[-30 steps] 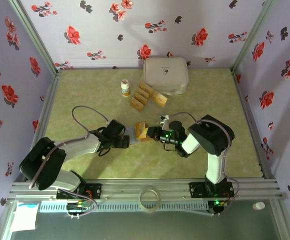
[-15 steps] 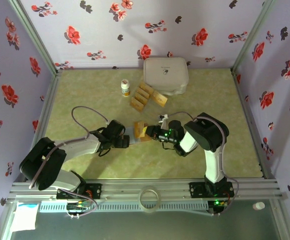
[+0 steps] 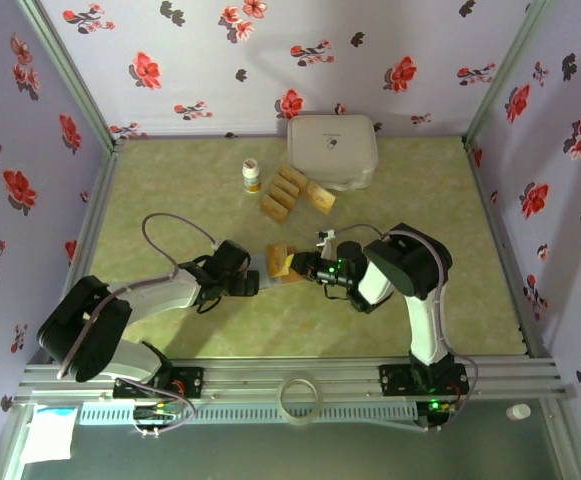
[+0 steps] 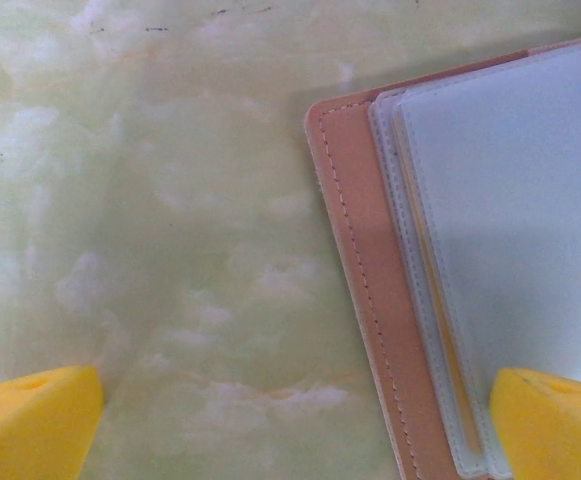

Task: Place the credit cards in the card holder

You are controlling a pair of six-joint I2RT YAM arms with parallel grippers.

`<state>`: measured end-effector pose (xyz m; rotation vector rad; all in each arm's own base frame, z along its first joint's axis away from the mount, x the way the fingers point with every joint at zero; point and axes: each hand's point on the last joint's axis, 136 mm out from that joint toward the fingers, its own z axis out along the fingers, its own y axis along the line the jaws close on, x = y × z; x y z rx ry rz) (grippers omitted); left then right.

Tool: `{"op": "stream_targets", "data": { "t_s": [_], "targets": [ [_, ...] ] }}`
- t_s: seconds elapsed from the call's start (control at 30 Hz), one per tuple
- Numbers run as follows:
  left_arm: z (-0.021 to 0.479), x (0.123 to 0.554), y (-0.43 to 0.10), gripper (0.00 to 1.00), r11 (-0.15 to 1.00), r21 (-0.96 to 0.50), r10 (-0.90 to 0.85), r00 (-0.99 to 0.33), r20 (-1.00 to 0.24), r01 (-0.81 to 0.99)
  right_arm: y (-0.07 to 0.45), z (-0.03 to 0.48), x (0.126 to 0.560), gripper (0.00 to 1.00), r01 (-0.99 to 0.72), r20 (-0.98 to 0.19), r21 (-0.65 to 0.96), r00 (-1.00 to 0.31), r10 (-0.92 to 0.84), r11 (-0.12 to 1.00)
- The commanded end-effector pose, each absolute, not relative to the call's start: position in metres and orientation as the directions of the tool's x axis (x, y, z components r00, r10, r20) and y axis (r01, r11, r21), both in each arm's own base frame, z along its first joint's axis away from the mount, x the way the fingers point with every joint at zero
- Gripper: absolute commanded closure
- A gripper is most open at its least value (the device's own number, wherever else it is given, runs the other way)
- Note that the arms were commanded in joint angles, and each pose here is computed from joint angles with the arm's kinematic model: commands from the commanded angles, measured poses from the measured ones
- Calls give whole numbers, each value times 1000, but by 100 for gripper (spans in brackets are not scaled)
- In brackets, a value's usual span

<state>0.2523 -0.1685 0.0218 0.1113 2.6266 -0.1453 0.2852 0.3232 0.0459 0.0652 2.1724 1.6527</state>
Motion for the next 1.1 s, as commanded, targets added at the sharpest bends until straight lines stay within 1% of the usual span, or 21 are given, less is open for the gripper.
{"op": "stream_targets", "data": {
  "t_s": [0.0, 0.17, 0.43, 0.8, 1.07],
  "targets": [
    [10, 239, -156, 0, 995, -57, 43, -894, -445, 76, 323, 36, 286, 100, -196, -281, 931, -923, 264, 307],
    [11, 239, -156, 0, 995, -58, 41, -894, -447, 75, 322, 29, 284, 100, -177, -266, 930, -929, 258, 322],
    [9, 238, -155, 0, 996, -53, 45, -895, -443, 76, 311, 10, 284, 100, -132, -266, 890, -928, 261, 436],
    [9, 238, -155, 0, 996, -57, 41, -895, -445, 74, 309, 0, 282, 100, -109, -247, 884, -935, 255, 455],
    [8, 237, -154, 0, 996, -54, 45, -895, -443, 76, 294, -8, 283, 100, -80, -248, 869, -924, 290, 488]
  ]
}}
